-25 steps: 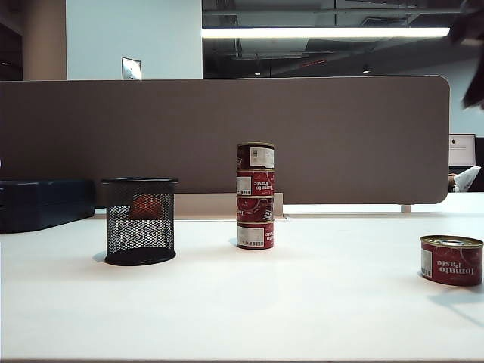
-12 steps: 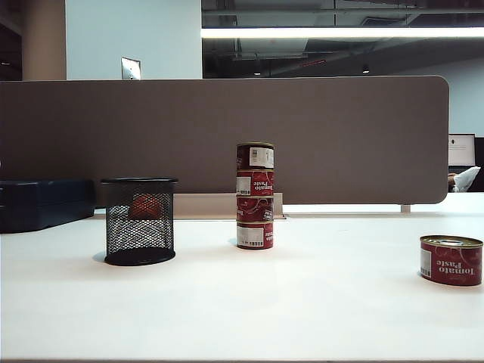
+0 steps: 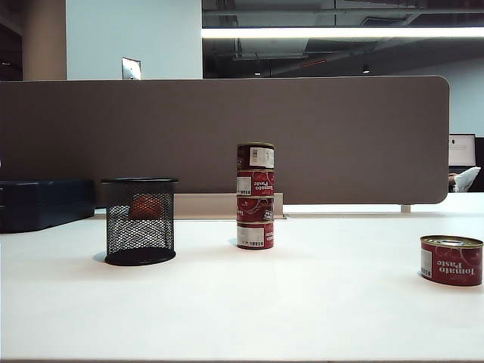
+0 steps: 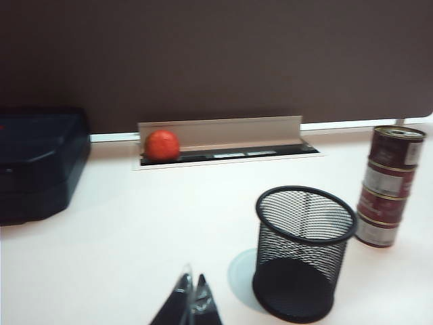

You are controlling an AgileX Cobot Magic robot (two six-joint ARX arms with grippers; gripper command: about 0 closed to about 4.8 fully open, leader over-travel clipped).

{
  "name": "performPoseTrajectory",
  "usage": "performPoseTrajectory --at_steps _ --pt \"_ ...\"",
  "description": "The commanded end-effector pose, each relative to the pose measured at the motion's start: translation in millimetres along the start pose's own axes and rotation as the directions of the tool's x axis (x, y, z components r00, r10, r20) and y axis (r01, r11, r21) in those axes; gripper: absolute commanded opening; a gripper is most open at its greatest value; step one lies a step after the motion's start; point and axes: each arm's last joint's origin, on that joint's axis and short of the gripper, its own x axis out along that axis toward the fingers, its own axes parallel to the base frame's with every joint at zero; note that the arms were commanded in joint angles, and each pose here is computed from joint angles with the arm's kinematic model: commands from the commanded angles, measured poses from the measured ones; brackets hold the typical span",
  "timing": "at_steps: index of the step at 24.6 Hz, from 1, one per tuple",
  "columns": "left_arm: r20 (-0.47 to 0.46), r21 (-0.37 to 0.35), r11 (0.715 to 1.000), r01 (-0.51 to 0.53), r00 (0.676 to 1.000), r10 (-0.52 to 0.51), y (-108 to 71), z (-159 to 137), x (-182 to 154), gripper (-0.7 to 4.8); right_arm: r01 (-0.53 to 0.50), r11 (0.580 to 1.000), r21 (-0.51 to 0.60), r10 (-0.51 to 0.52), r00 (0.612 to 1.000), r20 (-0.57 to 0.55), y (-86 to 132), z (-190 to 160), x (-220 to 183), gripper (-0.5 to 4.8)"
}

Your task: Take a can of tomato sauce from the stacked ones and place it on the table.

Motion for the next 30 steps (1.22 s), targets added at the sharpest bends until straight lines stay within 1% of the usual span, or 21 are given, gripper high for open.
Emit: performPoseTrajectory --at_steps 1,4,10,17,22,26,30 --pt "0.018 0.003 0.999 -0.040 0.999 0.040 1.2 3 0 -0.06 0.015 1.000 0.009 -0.016 0.996 0.082 -1 -6 -1 -0.07" --pt "0.019 0.003 0.999 -0.045 0.999 0.045 1.4 3 0 -0.06 0.009 1.000 0.011 -0.010 0.995 0.103 -2 -23 0 -0.07" --pt "0.022 0.003 0.999 -0.052 0.998 0.052 1.6 3 0 -0.06 -0.050 0.999 0.002 0.050 0.996 0.068 0 -39 8 -0.07" --pt "0.012 0.002 0.999 -0.051 0.999 0.051 1.6 -3 1 -0.06 -0.050 0.999 0.002 0.050 0.997 0.062 0 -48 13 -0.07" --pt "0.004 0.001 0.999 -0.051 0.999 0.051 1.6 -5 1 -0.06 -0.051 0.999 0.002 0.051 0.996 0.076 0 -54 17 -0.07" --pt "0.003 0.001 0.999 -0.052 0.999 0.052 1.6 -5 1 -0.06 -0.052 0.999 -0.007 0.053 0.992 0.111 0 -60 22 -0.07" --pt "0.002 0.001 0.999 -0.048 0.999 0.048 1.5 -5 1 -0.06 -0.048 0.999 -0.007 0.048 0.994 0.096 0 -62 22 -0.06"
